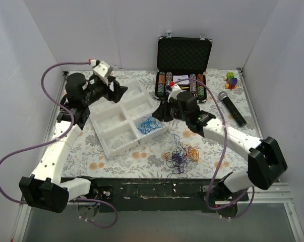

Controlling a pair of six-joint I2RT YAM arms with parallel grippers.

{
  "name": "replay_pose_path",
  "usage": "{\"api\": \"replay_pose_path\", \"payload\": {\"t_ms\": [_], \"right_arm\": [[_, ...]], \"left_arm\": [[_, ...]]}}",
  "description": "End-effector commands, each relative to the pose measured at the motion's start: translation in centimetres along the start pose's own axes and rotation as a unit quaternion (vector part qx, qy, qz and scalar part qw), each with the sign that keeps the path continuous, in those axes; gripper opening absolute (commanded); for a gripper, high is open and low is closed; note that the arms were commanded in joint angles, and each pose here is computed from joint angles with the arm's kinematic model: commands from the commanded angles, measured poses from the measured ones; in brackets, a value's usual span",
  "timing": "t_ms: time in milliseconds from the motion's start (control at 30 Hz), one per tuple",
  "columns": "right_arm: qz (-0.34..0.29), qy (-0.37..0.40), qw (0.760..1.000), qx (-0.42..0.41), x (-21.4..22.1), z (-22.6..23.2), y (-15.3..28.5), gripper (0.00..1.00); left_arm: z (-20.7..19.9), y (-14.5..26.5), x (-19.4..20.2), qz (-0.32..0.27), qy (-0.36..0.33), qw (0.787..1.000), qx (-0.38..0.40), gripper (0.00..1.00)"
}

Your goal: Untangle the cables

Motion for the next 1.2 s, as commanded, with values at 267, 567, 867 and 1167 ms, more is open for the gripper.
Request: {"api": "replay_pose_path", "payload": {"t_ms": [267, 567, 867, 1167], "right_arm": [[0.058, -0.093, 0.979, -0.169, -0.9, 0.9, -6.6, 0.20], [0.146, -0.100, 0.975, -0.138, 2.5, -1.2, -9.1, 0.17], [0.241, -0.098, 0.964, -0.051, 6.8, -5.1, -11.3, 0.14], [0.228, -0.044, 0.972, -0.024, 5.3, -5.3, -11.3, 0.23]], "left_arm": [[-0.2, 2.7, -0.8, -0.003, 0.018, 1.000, 0.024, 0.70], [0.0, 3.0, -1.1, -0.016, -0.007, 1.000, 0.015, 0.70], [-0.1, 3.5, -1.4, -0.028, -0.026, 0.999, 0.010, 0.70], [-0.1, 3.6, -1.4, -0.030, -0.027, 0.999, 0.008, 0.71]]}}
Point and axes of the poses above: each gripper's point midway between its finger pads, its own y axis back along the fingers, its own z axis along the line the jaws close on, x = y × z, the point moved 1 cm from there along y, back along the fingers, and after that the axes turned 1 degree about y, right-handed, at the moved point
